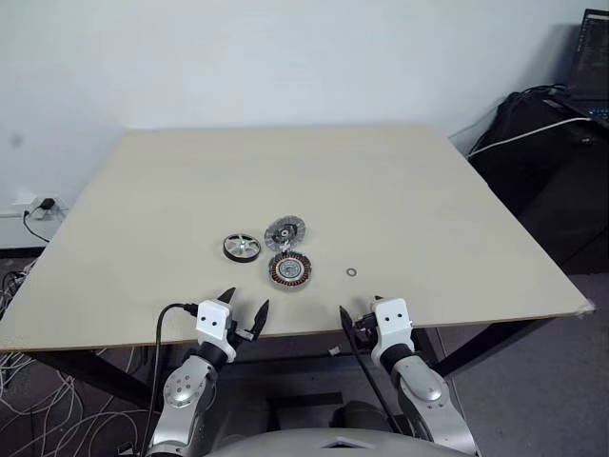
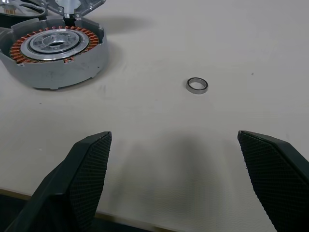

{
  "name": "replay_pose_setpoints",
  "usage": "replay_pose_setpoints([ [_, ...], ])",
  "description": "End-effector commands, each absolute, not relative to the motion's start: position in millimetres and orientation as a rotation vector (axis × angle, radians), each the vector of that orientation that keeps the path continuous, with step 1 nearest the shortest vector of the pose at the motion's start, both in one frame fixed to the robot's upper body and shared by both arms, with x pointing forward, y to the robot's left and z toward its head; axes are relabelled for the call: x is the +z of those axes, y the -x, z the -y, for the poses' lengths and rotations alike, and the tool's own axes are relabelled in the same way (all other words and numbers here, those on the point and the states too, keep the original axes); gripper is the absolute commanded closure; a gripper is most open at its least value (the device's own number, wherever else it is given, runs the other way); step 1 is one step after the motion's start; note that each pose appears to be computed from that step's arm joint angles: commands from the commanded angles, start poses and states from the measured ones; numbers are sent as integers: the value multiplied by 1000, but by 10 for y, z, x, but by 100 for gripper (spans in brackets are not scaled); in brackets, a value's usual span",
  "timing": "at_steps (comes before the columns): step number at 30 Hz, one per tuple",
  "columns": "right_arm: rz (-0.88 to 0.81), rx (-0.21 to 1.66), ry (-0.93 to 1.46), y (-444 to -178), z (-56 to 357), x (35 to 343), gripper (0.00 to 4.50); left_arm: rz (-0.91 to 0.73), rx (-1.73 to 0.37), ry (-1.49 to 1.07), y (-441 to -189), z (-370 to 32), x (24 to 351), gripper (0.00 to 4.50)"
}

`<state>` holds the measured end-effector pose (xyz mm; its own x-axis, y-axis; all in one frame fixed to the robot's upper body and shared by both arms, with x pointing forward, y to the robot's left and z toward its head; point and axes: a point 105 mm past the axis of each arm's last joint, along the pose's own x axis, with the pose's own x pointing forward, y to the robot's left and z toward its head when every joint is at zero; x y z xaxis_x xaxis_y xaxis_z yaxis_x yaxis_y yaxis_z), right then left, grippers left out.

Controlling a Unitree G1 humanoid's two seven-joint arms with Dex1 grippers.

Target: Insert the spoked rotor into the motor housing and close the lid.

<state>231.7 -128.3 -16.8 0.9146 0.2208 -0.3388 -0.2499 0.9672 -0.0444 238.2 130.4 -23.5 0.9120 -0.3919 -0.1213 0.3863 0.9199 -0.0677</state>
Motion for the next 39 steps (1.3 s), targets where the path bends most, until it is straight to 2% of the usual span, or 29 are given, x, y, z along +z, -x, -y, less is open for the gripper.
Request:
replay_pose_setpoints([
  [1,-276,237,91,-2386,1277,-2,0,-110,-412,51,-2427,-1283,-183,3],
  [19,-274,238,97,-2433,1244,31,0,-112,-428,70,-2423,-1236,-181,3],
  [27,-315,207,108,-2713,1197,128,0,-118,-431,74,-2447,-1225,-180,3],
  [39,-383,179,114,-3173,1232,-7,0,-119,-427,80,-2500,-1209,-172,3],
])
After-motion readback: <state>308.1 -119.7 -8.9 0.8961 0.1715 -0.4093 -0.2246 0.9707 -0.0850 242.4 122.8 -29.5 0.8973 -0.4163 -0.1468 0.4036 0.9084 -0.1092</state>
